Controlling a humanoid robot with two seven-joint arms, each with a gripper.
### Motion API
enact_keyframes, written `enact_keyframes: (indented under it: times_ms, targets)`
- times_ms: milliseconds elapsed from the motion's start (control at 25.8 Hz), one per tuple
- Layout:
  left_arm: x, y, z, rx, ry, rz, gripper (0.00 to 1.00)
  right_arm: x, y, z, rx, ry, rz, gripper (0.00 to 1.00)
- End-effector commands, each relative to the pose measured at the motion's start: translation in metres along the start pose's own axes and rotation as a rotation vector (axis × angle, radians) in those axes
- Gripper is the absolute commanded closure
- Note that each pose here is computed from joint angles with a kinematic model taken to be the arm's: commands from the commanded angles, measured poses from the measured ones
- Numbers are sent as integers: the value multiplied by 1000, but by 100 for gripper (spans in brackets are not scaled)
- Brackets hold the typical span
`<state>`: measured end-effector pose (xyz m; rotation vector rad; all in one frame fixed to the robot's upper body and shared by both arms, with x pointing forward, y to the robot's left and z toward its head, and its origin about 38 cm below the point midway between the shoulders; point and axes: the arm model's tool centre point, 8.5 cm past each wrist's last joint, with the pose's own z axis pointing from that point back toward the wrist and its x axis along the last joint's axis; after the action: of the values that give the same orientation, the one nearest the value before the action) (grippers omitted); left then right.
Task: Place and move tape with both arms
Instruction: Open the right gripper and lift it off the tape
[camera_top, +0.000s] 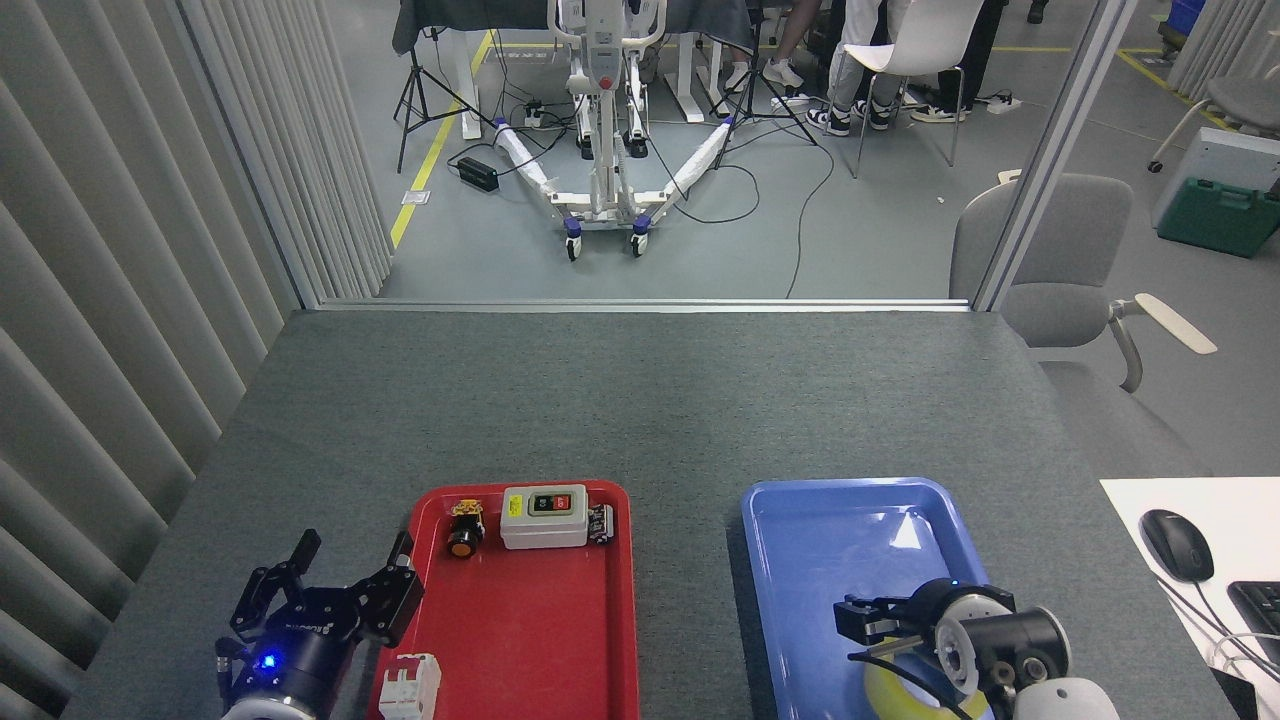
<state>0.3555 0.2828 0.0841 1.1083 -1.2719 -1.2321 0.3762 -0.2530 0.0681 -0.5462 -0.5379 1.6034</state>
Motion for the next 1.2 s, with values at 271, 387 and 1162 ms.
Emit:
enact_keyframes:
  times_ms: [271, 387, 1162]
  targets:
    - [-3, 3, -1, 13, 10, 4, 0, -23, 19, 24, -785, 73, -101, 0]
    - [-4, 6, -2, 21, 9, 2, 0, -20, 22, 23, -778, 70, -114, 0]
    - [1, 14, -3, 63, 12, -34, 0, -7, 34, 27, -881, 7, -110, 0]
